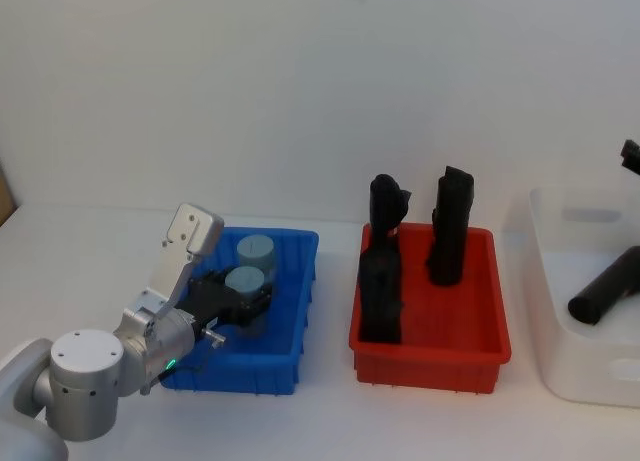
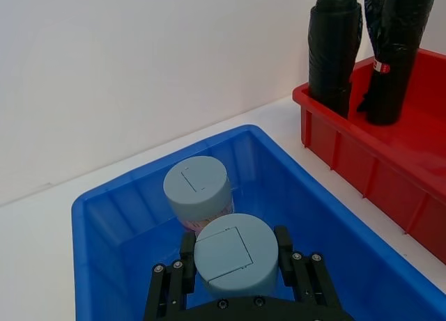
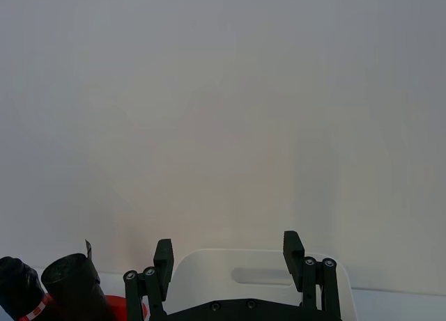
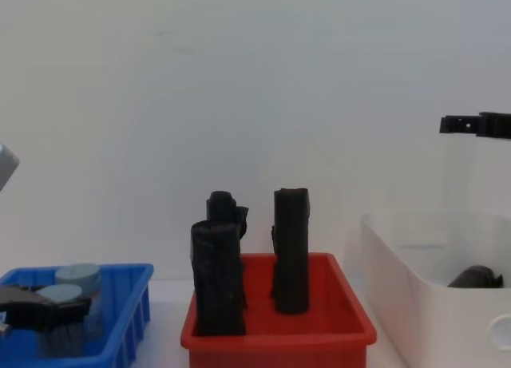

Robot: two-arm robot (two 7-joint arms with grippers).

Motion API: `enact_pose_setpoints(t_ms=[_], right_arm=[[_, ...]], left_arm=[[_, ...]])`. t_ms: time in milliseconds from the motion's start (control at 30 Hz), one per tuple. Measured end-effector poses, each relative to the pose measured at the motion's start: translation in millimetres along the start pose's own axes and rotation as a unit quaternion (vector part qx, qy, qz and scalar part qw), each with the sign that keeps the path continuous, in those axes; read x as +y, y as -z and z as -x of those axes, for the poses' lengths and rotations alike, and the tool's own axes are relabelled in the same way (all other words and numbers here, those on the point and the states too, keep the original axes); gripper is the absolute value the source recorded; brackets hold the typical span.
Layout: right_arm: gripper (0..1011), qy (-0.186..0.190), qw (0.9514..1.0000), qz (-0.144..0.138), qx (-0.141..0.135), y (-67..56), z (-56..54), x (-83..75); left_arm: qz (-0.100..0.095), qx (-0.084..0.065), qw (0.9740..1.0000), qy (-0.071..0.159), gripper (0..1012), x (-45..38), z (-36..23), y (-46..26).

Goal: Pick the cotton swabs from the blue box and place them into the white box.

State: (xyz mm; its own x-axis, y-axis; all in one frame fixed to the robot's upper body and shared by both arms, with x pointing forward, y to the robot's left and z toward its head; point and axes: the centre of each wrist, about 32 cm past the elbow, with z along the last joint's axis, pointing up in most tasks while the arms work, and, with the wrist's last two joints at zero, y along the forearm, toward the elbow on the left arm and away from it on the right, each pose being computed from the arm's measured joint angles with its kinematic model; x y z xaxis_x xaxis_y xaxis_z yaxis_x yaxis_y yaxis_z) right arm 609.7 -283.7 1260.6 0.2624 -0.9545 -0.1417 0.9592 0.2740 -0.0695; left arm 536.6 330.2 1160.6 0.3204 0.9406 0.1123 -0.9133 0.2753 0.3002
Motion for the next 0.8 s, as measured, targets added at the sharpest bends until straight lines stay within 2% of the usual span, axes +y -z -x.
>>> enact_pose_setpoints(t_ms=[133, 300, 400, 433, 533, 633, 667, 700, 800], right_arm=[[1001, 0.000, 1.0000, 0.000, 0.000, 0.0, 0.0, 0.0], [1001, 0.000, 1.0000, 0.000, 0.000, 0.0, 0.0, 0.0], [1001, 0.000, 1.0000, 0.000, 0.000, 0.0, 0.0, 0.0], [1001, 0.000, 1.0000, 0.000, 0.000, 0.0, 0.0, 0.0], [1001, 0.000, 1.0000, 0.000, 0.000, 0.0, 0.0, 0.0], [1001, 0.000, 1.0000, 0.000, 0.000, 0.0, 0.0, 0.0], [1001, 0.000, 1.0000, 0.000, 0.000, 0.0, 0.1, 0.0], [1001, -0.002, 1.0000, 0.000, -0.001, 0.0, 0.2, 0.1], [1001, -0.008, 1.0000, 0.000, -0.005, -0.6, 0.7, 0.6]], left_arm=[[0.003, -0.004, 1.0000, 0.000, 681, 0.4, 1.4, -2.2], [0.017, -0.017, 0.9997, -0.006, 681, 3.3, 5.5, -8.9], [0.032, -0.029, 0.9990, -0.010, 681, 6.3, 9.2, -15.9], [0.032, -0.029, 0.9990, -0.010, 681, 6.3, 9.2, -15.9], [0.053, -0.042, 0.9976, -0.014, 681, 9.6, 13.5, -25.1], [0.069, -0.053, 0.9961, -0.016, 681, 12.2, 16.2, -32.0], [0.069, -0.053, 0.9961, -0.016, 681, 12.2, 16.2, -32.0], [0.080, -0.059, 0.9949, -0.016, 681, 13.7, 18.0, -36.3], [0.098, -0.070, 0.9925, -0.017, 681, 16.2, 20.9, -43.3]])
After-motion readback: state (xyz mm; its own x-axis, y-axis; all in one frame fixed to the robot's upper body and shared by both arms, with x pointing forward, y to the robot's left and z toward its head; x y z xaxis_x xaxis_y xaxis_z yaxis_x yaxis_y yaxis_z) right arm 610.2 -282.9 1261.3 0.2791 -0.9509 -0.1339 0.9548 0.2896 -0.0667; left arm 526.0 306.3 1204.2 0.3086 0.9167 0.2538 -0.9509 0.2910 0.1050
